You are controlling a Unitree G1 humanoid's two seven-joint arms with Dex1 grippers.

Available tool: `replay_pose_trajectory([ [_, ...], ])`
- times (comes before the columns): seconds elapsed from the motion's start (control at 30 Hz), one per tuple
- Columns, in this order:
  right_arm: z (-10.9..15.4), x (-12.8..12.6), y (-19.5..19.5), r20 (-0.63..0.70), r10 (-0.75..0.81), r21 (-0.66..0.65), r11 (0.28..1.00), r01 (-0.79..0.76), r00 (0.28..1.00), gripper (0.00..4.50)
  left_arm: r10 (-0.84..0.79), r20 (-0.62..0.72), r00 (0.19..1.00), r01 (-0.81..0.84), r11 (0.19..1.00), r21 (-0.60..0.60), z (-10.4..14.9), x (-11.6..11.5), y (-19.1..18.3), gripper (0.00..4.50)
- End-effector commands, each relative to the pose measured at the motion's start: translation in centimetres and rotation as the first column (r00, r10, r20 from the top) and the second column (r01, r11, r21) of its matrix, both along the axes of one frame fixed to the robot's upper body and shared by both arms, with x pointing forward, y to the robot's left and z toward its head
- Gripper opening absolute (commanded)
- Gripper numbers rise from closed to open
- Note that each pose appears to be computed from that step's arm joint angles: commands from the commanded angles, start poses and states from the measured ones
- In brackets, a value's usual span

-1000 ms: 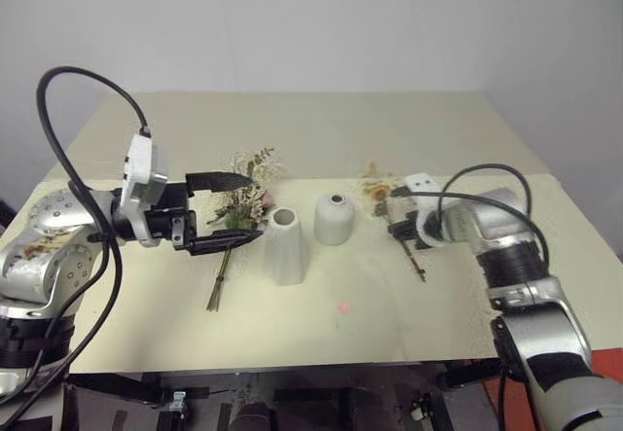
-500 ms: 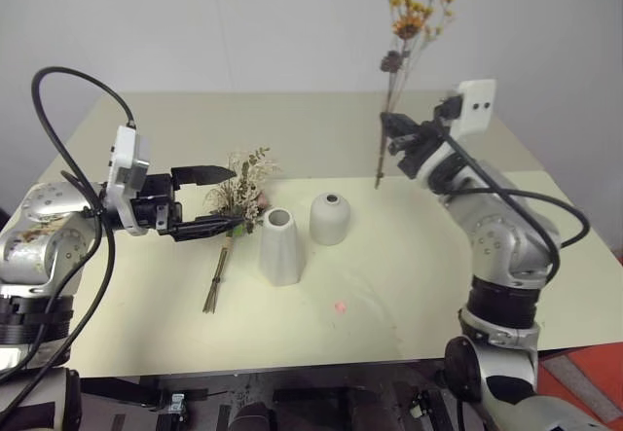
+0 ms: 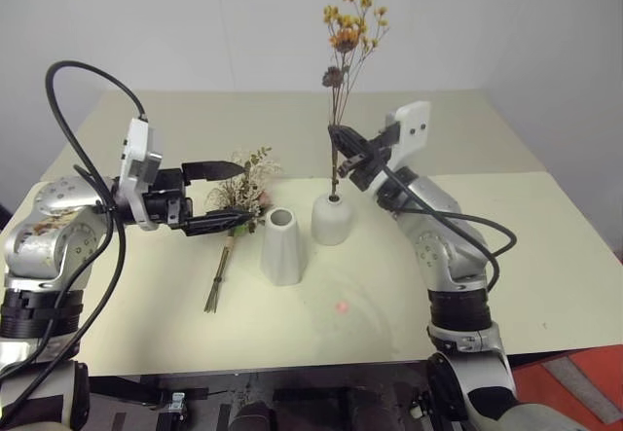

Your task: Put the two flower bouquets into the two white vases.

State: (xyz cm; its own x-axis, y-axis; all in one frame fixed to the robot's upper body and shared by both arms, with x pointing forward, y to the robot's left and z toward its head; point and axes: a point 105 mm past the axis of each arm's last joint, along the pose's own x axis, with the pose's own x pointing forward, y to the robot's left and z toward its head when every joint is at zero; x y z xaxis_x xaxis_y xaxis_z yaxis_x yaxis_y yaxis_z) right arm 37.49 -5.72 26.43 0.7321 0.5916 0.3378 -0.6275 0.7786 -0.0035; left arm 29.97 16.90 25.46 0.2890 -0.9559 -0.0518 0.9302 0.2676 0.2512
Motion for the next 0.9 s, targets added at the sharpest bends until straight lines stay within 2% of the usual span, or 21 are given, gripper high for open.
replay_pose_trajectory([
  [0.03,1.6,-0.2,0.1,0.072,-0.003,0.025,1.0,0.001,0.997,0.05,0.01,0.053,0.999,-0.01,1.0,0.0,1.6,-0.5,-0.1,4.5],
  [0.63,-0.9,0.2,0.9,0.034,0.007,-0.001,1.0,-0.007,0.999,0.05,0.104,0.027,0.994,-0.105,0.995,0.002,1.9,-1.5,1.2,4.5],
  [0.9,-2.9,-0.1,1.2,0.018,0.0,-0.05,0.999,0.001,1.0,0.05,0.114,0.023,0.993,-0.114,0.993,0.005,1.9,-1.7,1.2,4.5],
])
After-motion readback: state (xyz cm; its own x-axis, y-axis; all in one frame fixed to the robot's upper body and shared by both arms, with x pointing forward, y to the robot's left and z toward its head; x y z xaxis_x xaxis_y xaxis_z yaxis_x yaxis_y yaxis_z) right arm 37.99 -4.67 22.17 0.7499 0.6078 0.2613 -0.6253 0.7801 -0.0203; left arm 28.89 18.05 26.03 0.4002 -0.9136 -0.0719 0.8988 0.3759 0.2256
